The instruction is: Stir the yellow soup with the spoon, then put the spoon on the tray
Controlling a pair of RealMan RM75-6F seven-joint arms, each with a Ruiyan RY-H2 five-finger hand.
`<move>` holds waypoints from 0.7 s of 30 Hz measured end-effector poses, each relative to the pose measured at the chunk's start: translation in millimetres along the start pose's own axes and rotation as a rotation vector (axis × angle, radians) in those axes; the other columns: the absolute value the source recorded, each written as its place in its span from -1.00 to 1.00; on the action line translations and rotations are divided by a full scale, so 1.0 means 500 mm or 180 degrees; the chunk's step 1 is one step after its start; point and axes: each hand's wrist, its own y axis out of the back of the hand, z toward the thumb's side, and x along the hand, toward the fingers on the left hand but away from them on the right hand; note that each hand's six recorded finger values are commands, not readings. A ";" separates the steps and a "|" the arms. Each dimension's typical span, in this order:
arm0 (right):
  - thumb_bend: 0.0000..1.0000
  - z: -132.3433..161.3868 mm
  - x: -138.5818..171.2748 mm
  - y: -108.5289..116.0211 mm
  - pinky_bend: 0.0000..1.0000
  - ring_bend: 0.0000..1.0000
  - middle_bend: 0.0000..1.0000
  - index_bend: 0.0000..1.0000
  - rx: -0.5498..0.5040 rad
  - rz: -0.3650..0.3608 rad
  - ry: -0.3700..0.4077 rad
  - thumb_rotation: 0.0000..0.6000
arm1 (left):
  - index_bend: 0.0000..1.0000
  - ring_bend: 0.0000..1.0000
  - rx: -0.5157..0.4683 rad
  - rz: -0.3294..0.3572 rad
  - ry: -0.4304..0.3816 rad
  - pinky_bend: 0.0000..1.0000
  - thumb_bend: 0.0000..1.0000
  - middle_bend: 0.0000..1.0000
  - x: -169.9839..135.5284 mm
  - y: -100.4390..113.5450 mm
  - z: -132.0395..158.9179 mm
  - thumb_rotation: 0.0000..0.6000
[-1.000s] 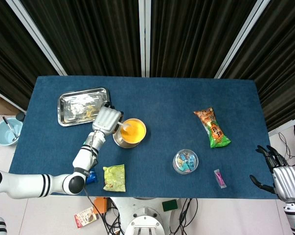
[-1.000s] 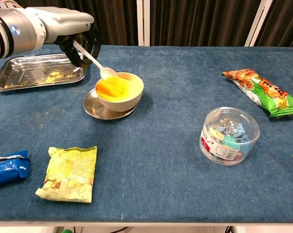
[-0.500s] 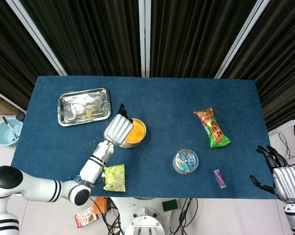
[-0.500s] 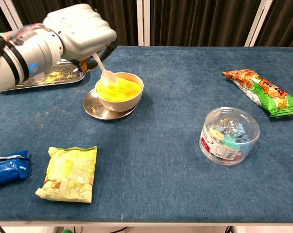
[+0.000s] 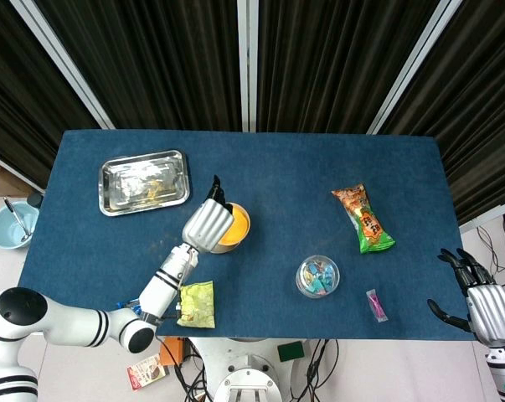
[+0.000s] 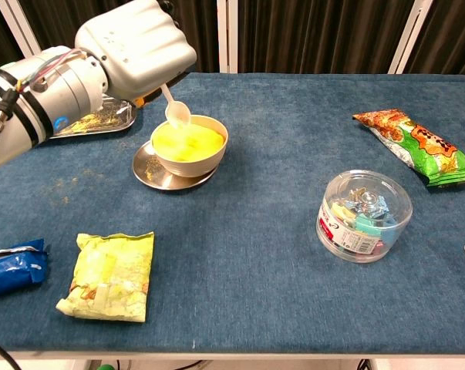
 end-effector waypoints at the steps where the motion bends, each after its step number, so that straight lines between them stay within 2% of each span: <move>1: -0.53 0.001 0.000 0.000 -0.59 -0.85 -0.62 -0.81 0.0001 0.0000 0.0003 1.00 | 0.27 -0.33 0.0047 0.0026 0.0009 -0.62 0.02 0.11 0.001 0.000 -0.002 1.00; 4: -0.53 0.003 -0.001 0.000 -0.59 -0.85 -0.62 -0.81 0.0004 0.0003 0.0006 1.00 | 0.27 -0.33 0.0098 0.0069 0.0010 -0.63 0.02 0.12 -0.001 -0.001 -0.002 1.00; 9: -0.53 0.004 -0.003 -0.001 -0.59 -0.85 -0.62 -0.81 0.0010 0.0010 0.0006 1.00 | 0.27 -0.33 0.0077 -0.0019 0.0012 -0.62 0.02 0.12 -0.006 -0.021 -0.003 1.00; 16: -0.53 0.006 -0.005 -0.001 -0.59 -0.85 -0.62 -0.81 0.0016 0.0013 0.0007 1.00 | 0.27 -0.33 0.0404 0.0070 0.0060 -0.62 0.02 0.12 -0.006 -0.031 -0.015 1.00; 21: -0.53 0.007 -0.007 -0.001 -0.59 -0.85 -0.62 -0.81 0.0021 0.0018 -0.0003 1.00 | 0.27 -0.33 0.0483 0.0054 0.0055 -0.63 0.02 0.12 -0.009 -0.041 -0.018 1.00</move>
